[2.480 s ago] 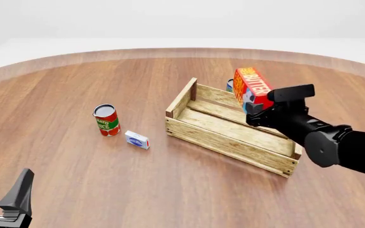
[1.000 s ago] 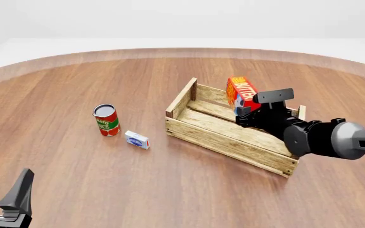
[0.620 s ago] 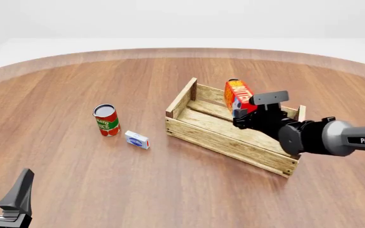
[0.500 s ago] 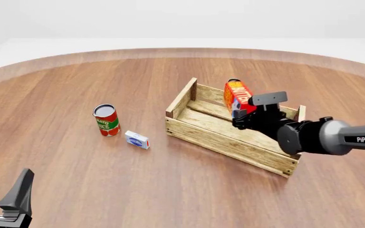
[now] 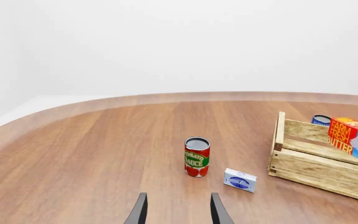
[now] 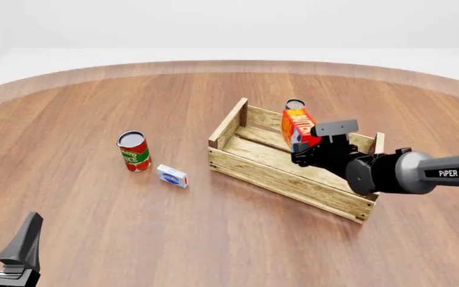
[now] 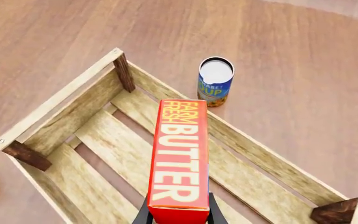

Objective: Pick up the butter and put it in the tray.

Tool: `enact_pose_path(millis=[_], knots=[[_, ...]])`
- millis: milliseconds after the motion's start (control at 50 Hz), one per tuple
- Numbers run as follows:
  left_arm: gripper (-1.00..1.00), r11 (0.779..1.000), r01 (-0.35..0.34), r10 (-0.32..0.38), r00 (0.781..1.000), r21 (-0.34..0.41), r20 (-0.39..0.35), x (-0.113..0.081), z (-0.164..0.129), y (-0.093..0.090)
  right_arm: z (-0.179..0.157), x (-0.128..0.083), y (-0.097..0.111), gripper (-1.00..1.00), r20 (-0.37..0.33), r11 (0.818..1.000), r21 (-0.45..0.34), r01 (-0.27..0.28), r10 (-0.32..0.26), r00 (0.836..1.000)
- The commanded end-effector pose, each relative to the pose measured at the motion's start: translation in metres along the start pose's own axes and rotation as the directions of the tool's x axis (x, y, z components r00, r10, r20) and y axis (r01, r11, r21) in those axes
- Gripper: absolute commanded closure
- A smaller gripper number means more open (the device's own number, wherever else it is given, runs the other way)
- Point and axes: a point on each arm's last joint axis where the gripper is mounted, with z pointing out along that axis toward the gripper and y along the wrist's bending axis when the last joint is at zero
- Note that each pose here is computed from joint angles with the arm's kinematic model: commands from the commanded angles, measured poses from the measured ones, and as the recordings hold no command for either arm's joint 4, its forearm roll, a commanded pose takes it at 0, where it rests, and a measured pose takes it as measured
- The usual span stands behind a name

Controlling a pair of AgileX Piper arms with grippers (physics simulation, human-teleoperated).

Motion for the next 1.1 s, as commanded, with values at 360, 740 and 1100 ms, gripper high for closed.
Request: enact_pose_path(millis=[360, 740, 1100], knots=[[-1.0, 1.0, 0.0, 0.0, 1.0, 0.0, 0.0, 0.0, 0.0, 0.0, 0.001, 0.0, 0.0, 1.0, 0.009, 1.0, 0.0, -0.021, 0.021, 1.0], [-1.0, 1.0, 0.0, 0.0, 1.0, 0.0, 0.0, 0.0, 0.0, 0.0, 0.006, 0.005, -0.002, 1.0, -0.007, 1.0, 0.004, -0.023, 0.023, 1.0], [-1.0, 1.0, 0.0, 0.0, 1.0, 0.0, 0.0, 0.0, 0.0, 0.0, 0.011, 0.009, -0.003, -1.0, -0.029, 0.999, 0.007, -0.043, 0.043, 0.999]])
